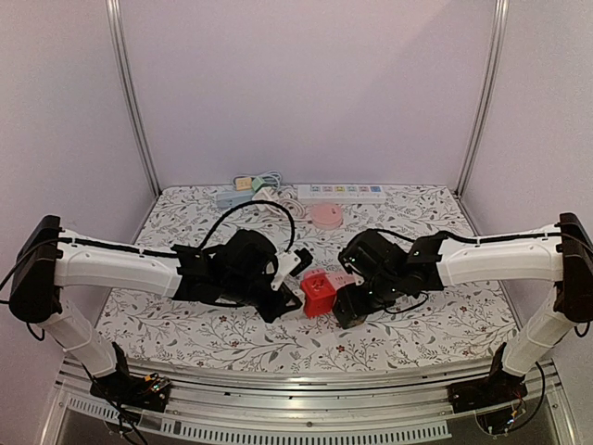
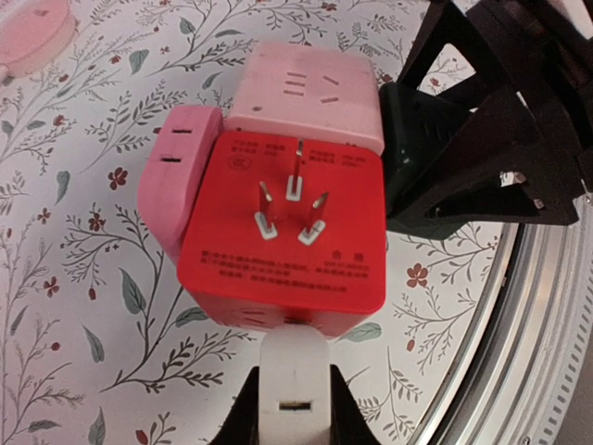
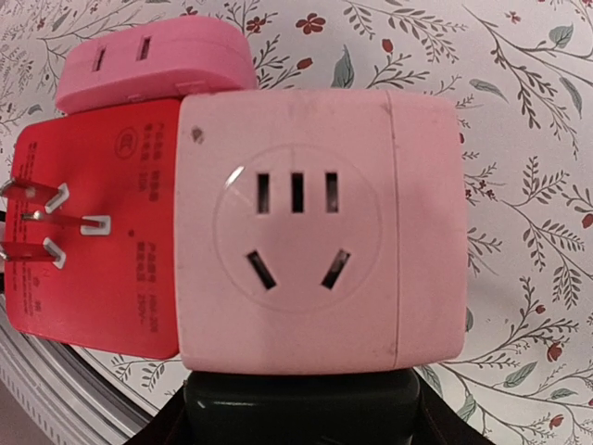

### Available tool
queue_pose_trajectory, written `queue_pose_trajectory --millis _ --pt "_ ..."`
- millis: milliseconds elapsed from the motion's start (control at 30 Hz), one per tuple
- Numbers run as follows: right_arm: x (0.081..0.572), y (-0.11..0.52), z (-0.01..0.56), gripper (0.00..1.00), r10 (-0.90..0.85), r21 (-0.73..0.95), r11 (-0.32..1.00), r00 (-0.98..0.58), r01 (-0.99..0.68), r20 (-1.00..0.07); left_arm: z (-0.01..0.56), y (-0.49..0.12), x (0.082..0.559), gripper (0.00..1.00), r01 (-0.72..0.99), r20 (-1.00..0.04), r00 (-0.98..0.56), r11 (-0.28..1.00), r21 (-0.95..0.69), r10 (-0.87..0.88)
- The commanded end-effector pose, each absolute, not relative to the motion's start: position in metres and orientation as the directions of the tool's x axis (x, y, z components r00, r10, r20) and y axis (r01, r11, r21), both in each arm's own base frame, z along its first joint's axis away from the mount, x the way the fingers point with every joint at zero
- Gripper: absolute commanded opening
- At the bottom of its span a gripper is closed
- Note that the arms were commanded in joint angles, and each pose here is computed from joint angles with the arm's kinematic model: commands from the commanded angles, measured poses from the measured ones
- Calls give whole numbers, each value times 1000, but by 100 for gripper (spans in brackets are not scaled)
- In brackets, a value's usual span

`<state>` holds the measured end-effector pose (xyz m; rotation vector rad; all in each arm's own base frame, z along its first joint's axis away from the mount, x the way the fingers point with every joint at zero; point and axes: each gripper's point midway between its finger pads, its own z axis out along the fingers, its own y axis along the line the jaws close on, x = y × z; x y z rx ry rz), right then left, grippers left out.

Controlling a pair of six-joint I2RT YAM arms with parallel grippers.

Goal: Pull the plug off the socket

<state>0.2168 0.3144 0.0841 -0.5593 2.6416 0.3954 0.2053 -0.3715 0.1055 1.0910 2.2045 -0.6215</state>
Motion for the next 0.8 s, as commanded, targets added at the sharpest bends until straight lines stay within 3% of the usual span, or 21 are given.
queue_pose_trajectory --millis 0,367,767 --pt "229 313 105 45 -329 136 873 -769 -469 -548 113 -364 204 0 811 -676 -507 562 -165 534" --pt "217 324 109 45 -399 121 814 -697 -569 -596 115 -363 204 0 809 -679 -510 562 -171 528" --pt "235 306 113 44 -275 92 911 -759 -401 -590 115 -363 205 0 806 -680 -512 567 -170 524"
